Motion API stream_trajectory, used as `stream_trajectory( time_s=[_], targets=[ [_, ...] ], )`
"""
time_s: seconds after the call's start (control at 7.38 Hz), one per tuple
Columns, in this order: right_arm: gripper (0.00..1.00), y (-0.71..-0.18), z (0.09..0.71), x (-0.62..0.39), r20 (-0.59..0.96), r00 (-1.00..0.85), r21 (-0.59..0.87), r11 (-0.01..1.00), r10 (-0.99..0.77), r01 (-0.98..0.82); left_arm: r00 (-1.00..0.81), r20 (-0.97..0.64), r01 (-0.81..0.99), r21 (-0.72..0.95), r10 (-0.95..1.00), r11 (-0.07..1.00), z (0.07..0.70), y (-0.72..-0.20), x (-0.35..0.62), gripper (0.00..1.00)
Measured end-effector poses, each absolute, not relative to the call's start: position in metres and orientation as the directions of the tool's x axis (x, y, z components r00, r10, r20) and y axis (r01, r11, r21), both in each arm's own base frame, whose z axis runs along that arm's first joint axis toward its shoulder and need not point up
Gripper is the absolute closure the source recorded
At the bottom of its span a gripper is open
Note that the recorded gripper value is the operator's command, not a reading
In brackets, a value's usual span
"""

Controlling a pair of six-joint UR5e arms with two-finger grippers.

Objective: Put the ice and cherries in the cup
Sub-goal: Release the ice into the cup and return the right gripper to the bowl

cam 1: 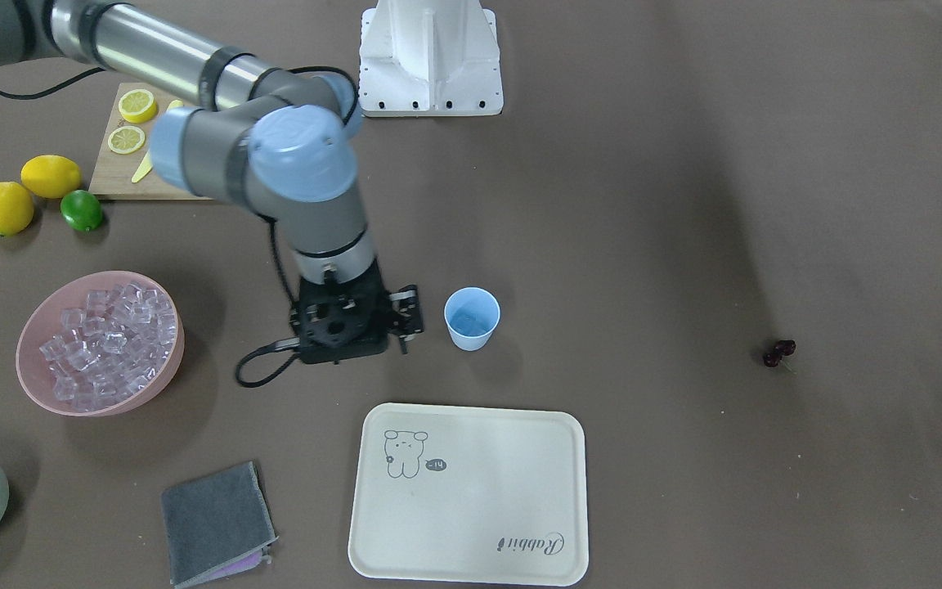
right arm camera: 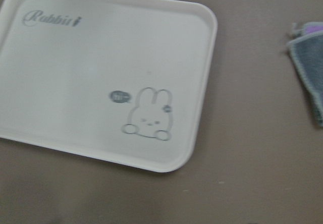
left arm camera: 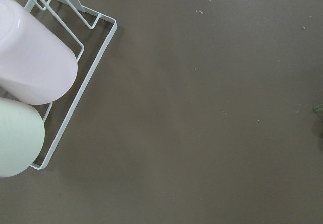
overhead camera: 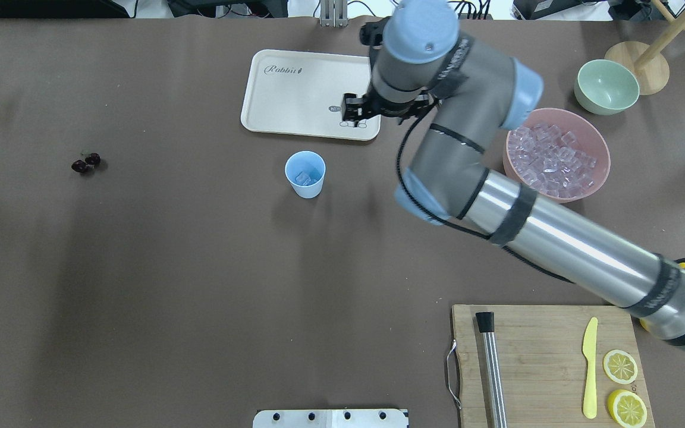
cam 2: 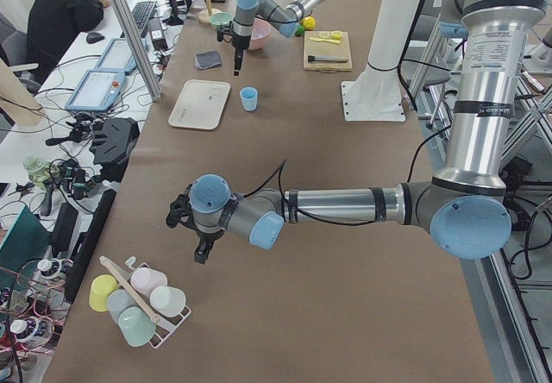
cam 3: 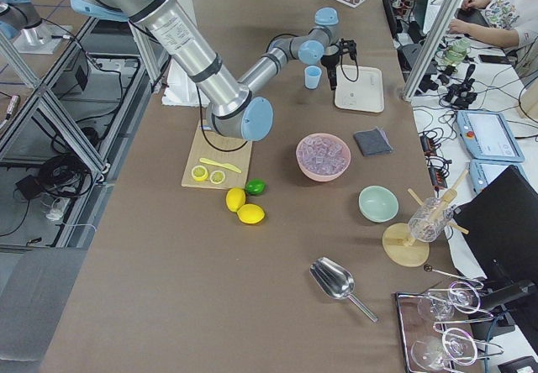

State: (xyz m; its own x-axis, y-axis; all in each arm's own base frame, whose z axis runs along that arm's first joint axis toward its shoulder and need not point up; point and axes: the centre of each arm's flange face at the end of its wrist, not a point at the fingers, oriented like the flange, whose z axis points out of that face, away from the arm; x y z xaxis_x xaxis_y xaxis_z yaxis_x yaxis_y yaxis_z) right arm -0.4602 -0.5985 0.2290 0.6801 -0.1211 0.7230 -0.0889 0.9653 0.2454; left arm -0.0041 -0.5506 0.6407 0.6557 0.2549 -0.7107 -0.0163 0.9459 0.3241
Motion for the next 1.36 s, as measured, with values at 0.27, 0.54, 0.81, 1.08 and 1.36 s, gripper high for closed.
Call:
stream_trajectory(
  time_s=[0.27,0.54,0.81,1.08,1.36],
  targets=[
    [0.12,-0.603,0.335,-0.346,0.695,0.689,0.265,0.964,-0.208,0.023,0.655,-0.709,-0.016,0.333,0.262,0.943,0.638,-0.549,-0.004,0.02],
    [0.12,-0.578,0.39,-0.284,0.675,0.689,0.29,0.954,-0.264,0.082,0.654,-0.707,-0.016,0.342,0.269,0.939,0.638,-0.549,-0.004,0.02],
    [0.12,-0.553,0.423,-0.257,0.654,0.699,0.294,0.949,-0.29,0.119,0.654,-0.706,-0.017,0.347,0.273,0.938,0.639,-0.55,-0.004,0.02],
    [0.13,-0.55,0.435,-0.258,0.648,0.706,0.278,0.952,-0.285,0.128,0.654,-0.705,-0.018,0.349,0.275,0.937,0.639,-0.55,-0.004,0.02],
    [0.13,-0.552,0.446,-0.272,0.642,0.713,0.259,0.955,-0.282,0.145,0.653,-0.704,-0.018,0.353,0.278,0.936,0.637,-0.551,-0.004,0.02]
  ],
)
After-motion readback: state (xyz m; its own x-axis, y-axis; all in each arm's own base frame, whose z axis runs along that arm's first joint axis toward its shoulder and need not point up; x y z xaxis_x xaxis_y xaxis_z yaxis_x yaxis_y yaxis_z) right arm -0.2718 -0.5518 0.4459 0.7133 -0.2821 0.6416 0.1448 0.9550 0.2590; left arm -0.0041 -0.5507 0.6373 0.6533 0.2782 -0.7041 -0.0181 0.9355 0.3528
